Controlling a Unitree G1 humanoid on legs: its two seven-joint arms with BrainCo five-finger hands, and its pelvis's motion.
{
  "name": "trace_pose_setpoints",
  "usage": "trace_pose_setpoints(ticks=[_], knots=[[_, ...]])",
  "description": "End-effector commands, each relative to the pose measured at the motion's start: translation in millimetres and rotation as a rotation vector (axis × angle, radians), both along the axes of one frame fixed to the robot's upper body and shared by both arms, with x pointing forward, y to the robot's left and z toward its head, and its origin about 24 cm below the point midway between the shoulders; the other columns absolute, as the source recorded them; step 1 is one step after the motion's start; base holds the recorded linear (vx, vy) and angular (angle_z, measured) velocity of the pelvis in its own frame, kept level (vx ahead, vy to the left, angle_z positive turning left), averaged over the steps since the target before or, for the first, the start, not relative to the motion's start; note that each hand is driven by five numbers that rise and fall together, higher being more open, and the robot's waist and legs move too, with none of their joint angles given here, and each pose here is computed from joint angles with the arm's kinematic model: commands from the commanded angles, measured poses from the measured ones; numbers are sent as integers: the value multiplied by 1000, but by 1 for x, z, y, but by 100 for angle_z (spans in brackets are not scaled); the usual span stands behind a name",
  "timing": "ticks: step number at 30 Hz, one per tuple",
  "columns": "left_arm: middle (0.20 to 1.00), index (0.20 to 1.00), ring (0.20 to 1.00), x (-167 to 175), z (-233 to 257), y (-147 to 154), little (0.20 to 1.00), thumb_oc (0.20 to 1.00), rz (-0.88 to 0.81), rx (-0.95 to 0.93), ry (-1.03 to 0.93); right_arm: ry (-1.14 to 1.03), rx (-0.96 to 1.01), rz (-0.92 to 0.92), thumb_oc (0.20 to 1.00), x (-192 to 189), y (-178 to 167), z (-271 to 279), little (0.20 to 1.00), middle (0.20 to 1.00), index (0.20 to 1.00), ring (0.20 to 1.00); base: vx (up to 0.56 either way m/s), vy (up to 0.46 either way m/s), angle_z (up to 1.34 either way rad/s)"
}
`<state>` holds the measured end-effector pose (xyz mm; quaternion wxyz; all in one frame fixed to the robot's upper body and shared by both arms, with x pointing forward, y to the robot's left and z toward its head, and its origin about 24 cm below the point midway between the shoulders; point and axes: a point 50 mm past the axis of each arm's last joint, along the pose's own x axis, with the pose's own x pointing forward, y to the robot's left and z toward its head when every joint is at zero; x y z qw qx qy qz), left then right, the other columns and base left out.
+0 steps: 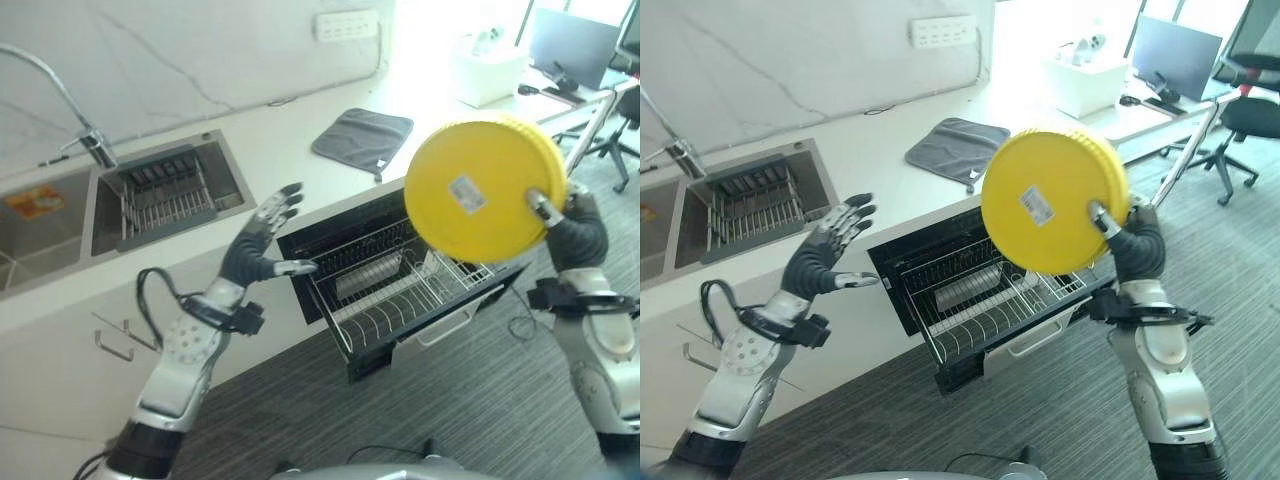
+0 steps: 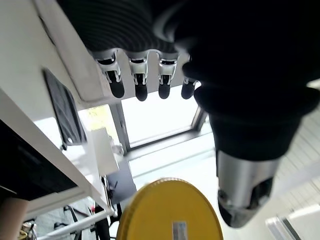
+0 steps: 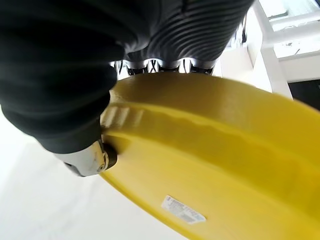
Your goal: Place the dishes in the dishwasher.
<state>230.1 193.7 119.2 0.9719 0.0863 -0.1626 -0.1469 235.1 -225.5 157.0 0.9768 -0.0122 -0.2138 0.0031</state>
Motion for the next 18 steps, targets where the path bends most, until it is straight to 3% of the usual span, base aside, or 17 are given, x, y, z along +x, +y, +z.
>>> trace_pose_setpoints(ticks=[1, 7, 11, 16, 18], knots=[[1000, 1000, 1000, -3, -8, 7, 1000, 1000, 32, -1, 31, -302, -136, -22, 200, -9, 2, 57, 200, 200, 200, 200, 53, 22, 11], [1000, 1000, 1000, -45, -118, 46, 1000, 1000, 296, -8, 466, -329, -342, -115, 200, -13, -4, 53, 200, 200, 200, 200, 30, -6, 13], [1000, 1000, 1000, -64, -154, 51, 1000, 1000, 327, 100, 607, -360, -435, -145, 200, -9, -6, 59, 200, 200, 200, 200, 21, -19, -3], [1000, 1000, 1000, -109, -214, 60, 1000, 1000, 498, -46, 901, -436, -723, -206, 200, -7, -3, 64, 200, 200, 200, 200, 28, -11, -4], [1000, 1000, 1000, -116, -219, 61, 1000, 1000, 509, -8, 918, -460, -826, -223, 200, -7, -4, 67, 200, 200, 200, 200, 14, -12, -3]])
